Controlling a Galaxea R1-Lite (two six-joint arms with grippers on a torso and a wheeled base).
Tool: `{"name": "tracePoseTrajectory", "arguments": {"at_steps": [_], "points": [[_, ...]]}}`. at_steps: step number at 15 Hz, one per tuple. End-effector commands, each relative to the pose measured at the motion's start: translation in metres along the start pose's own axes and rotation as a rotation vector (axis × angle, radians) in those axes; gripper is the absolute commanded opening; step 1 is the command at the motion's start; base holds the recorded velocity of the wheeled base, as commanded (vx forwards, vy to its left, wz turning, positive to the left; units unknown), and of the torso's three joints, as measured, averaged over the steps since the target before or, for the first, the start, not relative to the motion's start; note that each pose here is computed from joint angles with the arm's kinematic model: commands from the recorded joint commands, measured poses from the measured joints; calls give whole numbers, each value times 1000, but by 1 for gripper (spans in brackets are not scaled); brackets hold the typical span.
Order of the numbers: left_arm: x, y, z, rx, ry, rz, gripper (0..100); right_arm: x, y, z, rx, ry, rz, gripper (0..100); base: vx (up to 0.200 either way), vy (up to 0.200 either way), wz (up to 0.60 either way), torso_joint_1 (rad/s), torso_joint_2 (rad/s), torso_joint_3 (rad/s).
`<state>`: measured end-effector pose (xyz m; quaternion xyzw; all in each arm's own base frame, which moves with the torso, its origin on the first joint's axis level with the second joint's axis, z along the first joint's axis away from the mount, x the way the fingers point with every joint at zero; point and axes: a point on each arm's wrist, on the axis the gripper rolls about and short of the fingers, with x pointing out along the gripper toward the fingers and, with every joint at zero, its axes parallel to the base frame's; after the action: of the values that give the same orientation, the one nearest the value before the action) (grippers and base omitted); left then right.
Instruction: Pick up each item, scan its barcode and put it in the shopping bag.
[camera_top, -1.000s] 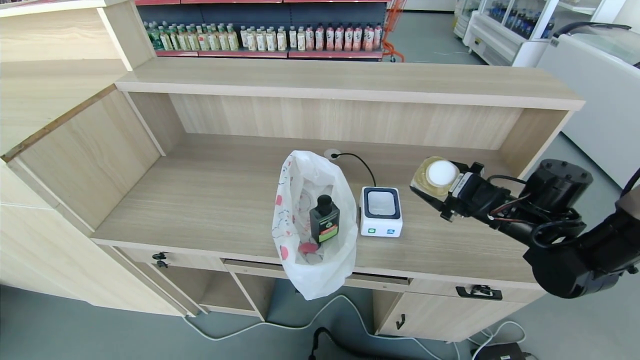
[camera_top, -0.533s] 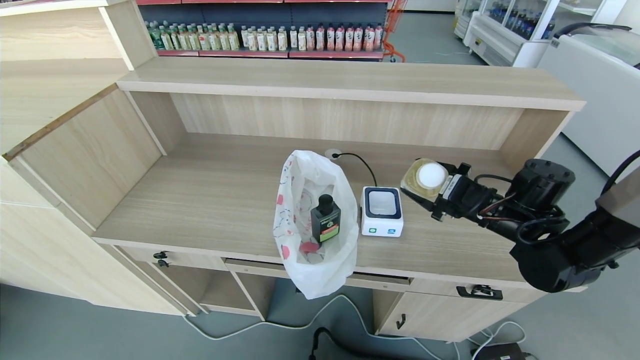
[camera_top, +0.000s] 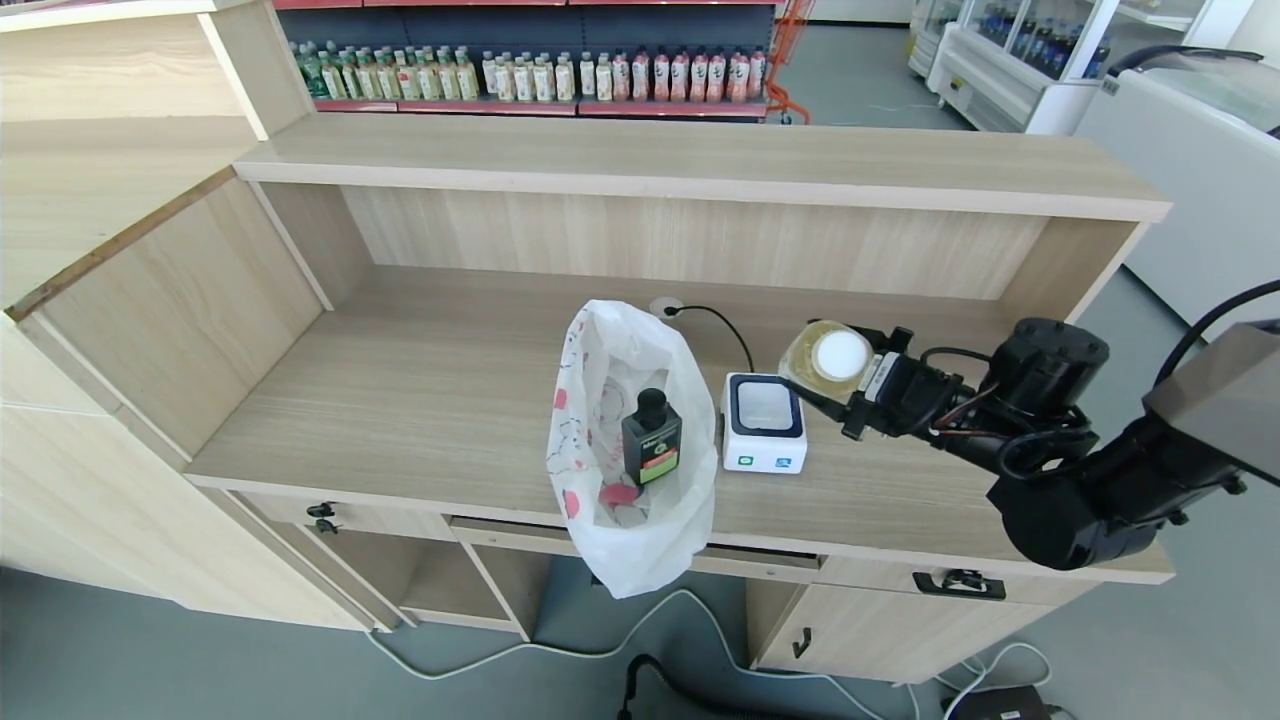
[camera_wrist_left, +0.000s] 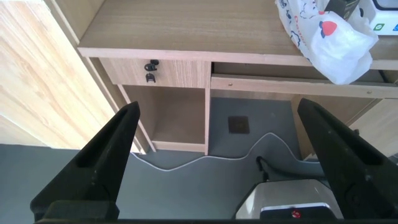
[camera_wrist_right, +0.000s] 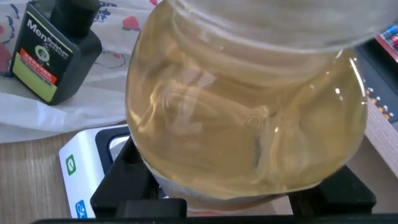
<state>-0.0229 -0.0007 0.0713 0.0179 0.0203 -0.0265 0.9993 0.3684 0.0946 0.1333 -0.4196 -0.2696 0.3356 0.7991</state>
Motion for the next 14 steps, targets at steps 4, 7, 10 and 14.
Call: {"name": "tracePoseTrajectory", "arguments": {"at_steps": [4,7,10,14], "points": [[0,0,0,-1,0,0,100,10,5,-10,-2,-8,1,0,0,0,0,0,0,0],[0,0,0,-1,0,0,100,15,6,-15,-6,-10,-3,0,0,0,0,0,0,0],[0,0,0,-1,0,0,100,20,10,-19,-3,-14,2,0,0,0,0,0,0,0],[0,0,0,-1,0,0,100,27,16,-23,-8,-25,-2,0,0,0,0,0,0,0]]}}
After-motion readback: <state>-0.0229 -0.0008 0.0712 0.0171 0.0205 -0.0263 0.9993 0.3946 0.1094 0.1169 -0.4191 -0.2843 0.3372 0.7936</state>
